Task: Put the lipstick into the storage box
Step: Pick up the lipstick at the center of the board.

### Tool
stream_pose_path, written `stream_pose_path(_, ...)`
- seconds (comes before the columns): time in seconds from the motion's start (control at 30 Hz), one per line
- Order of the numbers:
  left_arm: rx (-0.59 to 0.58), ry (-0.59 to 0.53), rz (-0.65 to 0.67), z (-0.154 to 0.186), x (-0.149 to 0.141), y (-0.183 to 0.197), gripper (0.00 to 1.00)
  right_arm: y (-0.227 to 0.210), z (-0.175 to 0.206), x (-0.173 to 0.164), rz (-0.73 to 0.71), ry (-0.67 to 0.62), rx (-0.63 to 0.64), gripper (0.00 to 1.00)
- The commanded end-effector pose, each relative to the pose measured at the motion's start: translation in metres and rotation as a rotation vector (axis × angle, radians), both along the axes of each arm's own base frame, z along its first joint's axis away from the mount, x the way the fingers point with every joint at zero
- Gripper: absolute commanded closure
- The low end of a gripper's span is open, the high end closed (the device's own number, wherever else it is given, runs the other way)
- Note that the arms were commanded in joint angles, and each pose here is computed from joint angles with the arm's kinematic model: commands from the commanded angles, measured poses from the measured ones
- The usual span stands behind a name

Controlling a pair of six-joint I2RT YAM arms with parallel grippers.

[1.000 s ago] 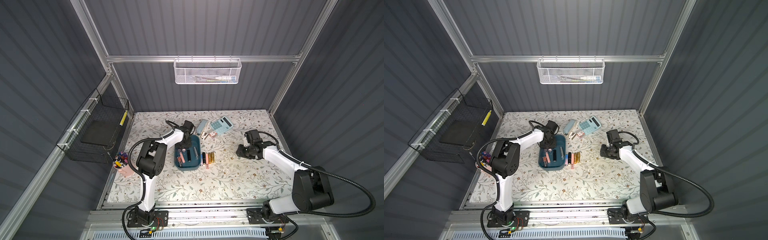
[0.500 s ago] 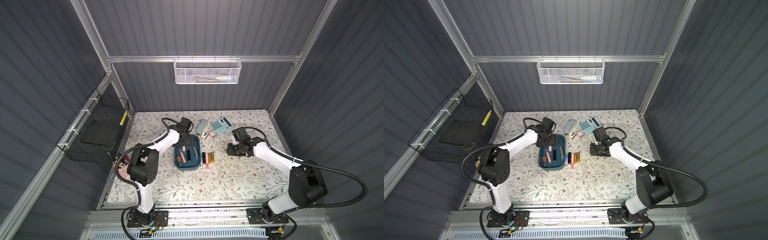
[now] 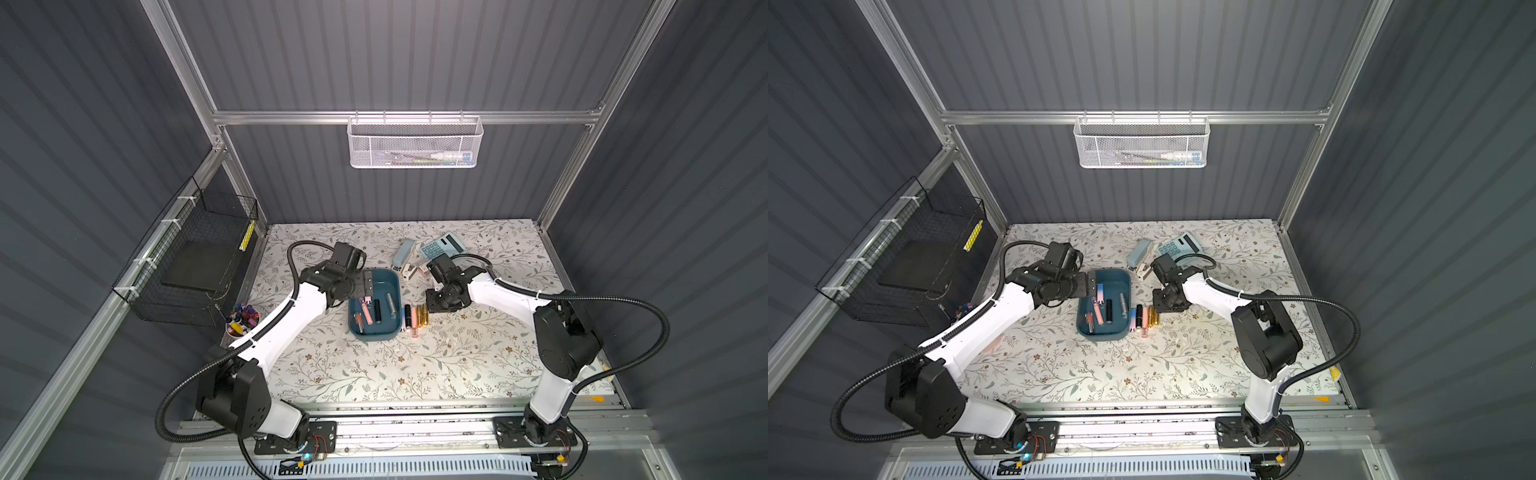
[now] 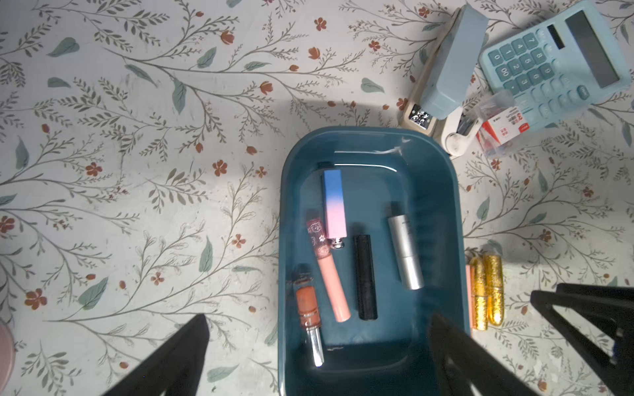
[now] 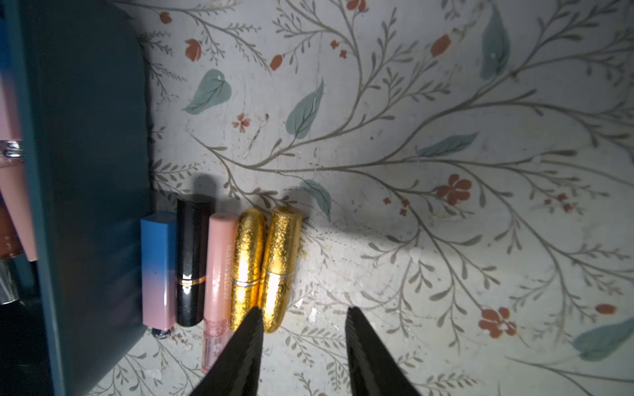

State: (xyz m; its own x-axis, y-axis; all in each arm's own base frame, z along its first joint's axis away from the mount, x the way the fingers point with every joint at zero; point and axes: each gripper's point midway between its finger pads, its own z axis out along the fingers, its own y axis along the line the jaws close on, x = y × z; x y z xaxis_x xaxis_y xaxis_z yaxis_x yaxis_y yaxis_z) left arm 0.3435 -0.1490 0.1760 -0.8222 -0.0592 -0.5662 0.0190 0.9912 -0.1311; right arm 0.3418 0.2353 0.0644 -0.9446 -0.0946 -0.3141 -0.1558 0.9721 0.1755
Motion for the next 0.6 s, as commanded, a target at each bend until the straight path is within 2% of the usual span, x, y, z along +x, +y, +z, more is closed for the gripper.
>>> stream_pose_path(0.0, 0.012, -0.03, 0.018, 0.011, -0.011, 0.014, 0.0, 0.001, -0.003, -0.002, -0.006, 0.027, -0.037, 0.57)
stream_pose_path(0.57, 0.038, -0.051, 0.011, 0.012, -0.023, 0.024, 0.0, 0.008, -0.03, -0.014, 0.004, 0.101, -0.097, 0.58)
